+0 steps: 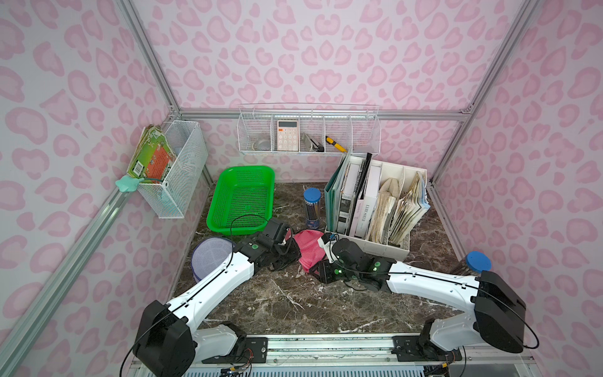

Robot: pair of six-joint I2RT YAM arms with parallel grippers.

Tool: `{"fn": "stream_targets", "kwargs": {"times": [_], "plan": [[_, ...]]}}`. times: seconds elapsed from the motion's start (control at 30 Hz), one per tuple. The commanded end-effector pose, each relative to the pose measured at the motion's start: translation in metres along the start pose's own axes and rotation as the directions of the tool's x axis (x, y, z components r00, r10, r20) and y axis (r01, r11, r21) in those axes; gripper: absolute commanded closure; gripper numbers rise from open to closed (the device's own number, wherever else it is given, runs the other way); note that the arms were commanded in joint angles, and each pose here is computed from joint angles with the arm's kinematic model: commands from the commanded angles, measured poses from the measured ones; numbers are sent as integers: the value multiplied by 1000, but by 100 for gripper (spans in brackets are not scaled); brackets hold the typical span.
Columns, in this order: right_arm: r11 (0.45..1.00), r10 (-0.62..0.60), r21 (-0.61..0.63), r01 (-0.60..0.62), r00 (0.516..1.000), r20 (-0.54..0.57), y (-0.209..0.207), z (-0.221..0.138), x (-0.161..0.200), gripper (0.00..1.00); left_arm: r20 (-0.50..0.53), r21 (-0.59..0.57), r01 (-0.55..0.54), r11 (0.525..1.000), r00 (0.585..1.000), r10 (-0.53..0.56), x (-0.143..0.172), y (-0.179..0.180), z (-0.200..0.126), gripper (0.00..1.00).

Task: Turn the laundry bag inside out
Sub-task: Turn over the laundry bag at the center of the board.

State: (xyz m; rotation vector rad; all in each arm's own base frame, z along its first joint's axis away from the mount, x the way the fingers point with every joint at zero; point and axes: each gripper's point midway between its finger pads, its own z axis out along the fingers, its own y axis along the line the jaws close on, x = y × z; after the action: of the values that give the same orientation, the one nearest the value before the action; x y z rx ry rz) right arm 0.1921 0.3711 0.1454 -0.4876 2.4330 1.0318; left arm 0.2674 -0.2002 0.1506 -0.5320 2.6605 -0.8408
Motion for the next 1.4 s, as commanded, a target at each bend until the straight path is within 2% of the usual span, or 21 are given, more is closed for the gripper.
{"fn": "stream_targets", "kwargs": {"times": [0.0, 0.2, 0.23, 0.5, 0.7, 0.87, 1.03, 1.2, 1.3, 1.33, 1.37], "plan": [[1000, -6, -24, 7, 999, 32, 8, 2, -11, 61, -2, 33, 7, 999, 1000, -7, -1, -7, -1, 100], [1000, -6, 4, 6, 1000, 30, 0, 2, -11, 91, -5, 29, 21, 999, 1000, -21, -1, -7, -4, 100], [1000, -10, 16, 9, 1000, 24, -3, 1, -9, 100, -5, 22, 29, 999, 1000, -29, -2, -7, -6, 100], [979, -75, 189, 77, 997, -18, -48, -6, 16, 100, -72, 19, 155, 988, 986, -153, -15, 2, -21, 100], [924, -105, 370, 101, 994, -9, -92, -19, 14, 100, -204, 73, 241, 968, 953, -222, -10, -1, -37, 100], [840, -106, 537, 74, 994, 29, -135, -42, -1, 100, -305, 64, 204, 977, 936, -176, 9, -2, -52, 100], [800, -137, 598, 51, 986, 99, -157, -64, -27, 100, -409, 144, 155, 977, 909, -84, 29, -11, -59, 100], [758, -136, 652, 30, 984, 114, -175, -80, -41, 100, -434, 171, 105, 980, 901, -21, 38, -10, -66, 100], [692, -124, 722, 1, 985, 117, -195, -100, -46, 100, -439, 183, 77, 980, 898, 11, 42, -10, -70, 100], [684, -123, 729, 2, 986, 113, -198, -106, -50, 100, -438, 183, 69, 981, 899, 19, 42, -10, -72, 100], [704, -140, 710, 18, 983, 115, -193, -108, -55, 100, -435, 187, 59, 981, 900, 29, 43, -10, -72, 100]]}}
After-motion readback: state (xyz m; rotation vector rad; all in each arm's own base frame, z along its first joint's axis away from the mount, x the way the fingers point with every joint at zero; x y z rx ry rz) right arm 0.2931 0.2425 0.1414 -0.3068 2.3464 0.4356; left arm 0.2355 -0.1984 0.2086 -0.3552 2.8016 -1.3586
